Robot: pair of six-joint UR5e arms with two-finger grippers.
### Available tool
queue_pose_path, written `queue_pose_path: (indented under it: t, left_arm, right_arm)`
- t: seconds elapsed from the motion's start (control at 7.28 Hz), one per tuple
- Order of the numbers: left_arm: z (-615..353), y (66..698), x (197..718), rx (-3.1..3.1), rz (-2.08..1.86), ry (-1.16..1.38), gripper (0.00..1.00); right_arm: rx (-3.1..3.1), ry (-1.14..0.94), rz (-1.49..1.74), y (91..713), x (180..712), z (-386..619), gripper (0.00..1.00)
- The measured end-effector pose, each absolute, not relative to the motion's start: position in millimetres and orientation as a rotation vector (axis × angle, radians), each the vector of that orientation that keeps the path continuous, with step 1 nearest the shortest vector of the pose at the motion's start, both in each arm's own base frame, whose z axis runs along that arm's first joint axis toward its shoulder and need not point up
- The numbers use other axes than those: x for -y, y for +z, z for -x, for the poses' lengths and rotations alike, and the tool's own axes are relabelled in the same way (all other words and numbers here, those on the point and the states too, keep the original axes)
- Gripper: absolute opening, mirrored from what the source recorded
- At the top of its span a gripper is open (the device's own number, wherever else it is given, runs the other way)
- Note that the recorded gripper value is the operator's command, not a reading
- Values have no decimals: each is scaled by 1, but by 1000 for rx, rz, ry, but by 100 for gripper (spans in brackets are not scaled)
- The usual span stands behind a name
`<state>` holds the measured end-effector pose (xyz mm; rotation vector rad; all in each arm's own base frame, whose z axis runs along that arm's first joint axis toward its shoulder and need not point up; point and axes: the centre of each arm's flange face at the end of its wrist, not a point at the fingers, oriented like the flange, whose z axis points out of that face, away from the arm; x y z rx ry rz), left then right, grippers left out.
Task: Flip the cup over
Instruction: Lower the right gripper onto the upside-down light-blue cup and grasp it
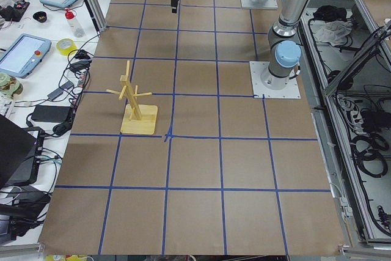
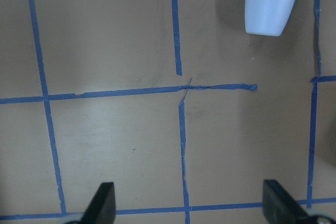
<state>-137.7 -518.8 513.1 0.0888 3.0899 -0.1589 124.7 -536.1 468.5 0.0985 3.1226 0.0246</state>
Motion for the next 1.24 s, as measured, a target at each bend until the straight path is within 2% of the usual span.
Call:
queue_pose_path:
  t: [0.41,1.24]
  left_arm:
    - [138,513,519,-3088,-93,-159,100]
    - [138,513,519,-3089,-91,-159,100]
  right_arm:
    - [-3156,-18,-147,449,565,-81,100]
    - [-3188,-242,-247,311,666,-25,100]
